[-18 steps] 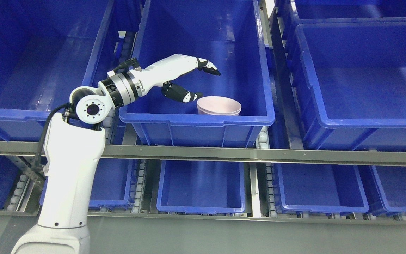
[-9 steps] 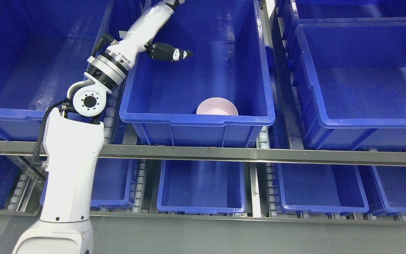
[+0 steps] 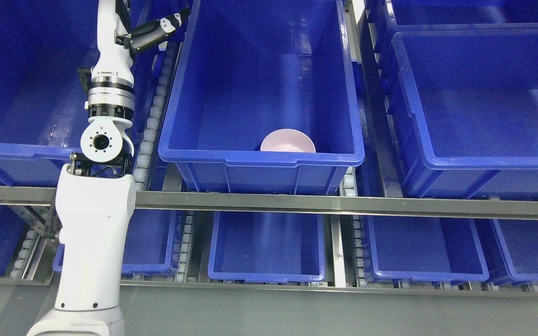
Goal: Stack pink IKEA bowls on left shelf middle
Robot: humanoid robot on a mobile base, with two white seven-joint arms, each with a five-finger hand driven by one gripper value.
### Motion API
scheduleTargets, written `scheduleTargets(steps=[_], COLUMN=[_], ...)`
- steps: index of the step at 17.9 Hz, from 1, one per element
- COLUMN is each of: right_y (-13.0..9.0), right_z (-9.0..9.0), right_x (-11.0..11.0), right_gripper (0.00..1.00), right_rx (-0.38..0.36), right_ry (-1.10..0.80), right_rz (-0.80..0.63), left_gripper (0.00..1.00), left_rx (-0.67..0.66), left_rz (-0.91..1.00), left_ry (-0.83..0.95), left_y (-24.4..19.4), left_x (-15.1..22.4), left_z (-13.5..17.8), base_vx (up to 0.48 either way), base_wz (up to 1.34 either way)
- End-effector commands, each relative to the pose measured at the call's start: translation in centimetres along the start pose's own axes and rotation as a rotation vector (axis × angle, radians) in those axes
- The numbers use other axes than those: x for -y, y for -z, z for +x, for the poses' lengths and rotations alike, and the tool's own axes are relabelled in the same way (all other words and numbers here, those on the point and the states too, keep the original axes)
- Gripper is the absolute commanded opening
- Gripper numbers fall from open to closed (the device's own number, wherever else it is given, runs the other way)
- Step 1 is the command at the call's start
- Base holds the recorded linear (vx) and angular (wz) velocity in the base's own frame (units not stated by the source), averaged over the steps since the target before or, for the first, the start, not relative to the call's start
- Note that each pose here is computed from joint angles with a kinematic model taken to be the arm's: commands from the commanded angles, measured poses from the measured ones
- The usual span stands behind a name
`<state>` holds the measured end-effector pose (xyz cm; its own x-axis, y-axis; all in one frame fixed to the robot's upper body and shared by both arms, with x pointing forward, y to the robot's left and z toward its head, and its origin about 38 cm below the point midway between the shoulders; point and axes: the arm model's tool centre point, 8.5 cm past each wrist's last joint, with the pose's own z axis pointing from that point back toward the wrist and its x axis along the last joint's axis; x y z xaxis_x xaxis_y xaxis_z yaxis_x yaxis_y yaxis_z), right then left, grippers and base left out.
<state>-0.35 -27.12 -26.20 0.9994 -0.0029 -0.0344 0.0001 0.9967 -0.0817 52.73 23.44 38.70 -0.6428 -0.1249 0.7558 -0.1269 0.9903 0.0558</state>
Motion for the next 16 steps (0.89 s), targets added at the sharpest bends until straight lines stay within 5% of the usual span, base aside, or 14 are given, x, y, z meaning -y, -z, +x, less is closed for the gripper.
scheduleTargets(steps=[1, 6, 16], right_y=[0.1, 0.1, 0.1], right_z=[-0.7, -0.7, -0.7], right_x=[1.1, 1.1, 1.1], right_gripper=[1.00, 1.00, 1.00], right_rx=[0.005, 0.005, 0.004], right_ry=[0.011, 0.011, 0.012], right_rz=[-0.017, -0.017, -0.017], left_gripper=[1.00, 1.00, 1.00], left_rx=[0.050, -0.026, -0.021], left_rz=[0.011, -0.038, -0.080], left_ry=[-0.107, -0.100, -0.104], left_y=[-3.1, -6.7, -7.1], left_x=[0.6, 1.8, 2.7], left_z=[2.6, 0.0, 0.4], base_vx=[0.000, 0.000, 0.000], base_wz=[0.00, 0.00, 0.00])
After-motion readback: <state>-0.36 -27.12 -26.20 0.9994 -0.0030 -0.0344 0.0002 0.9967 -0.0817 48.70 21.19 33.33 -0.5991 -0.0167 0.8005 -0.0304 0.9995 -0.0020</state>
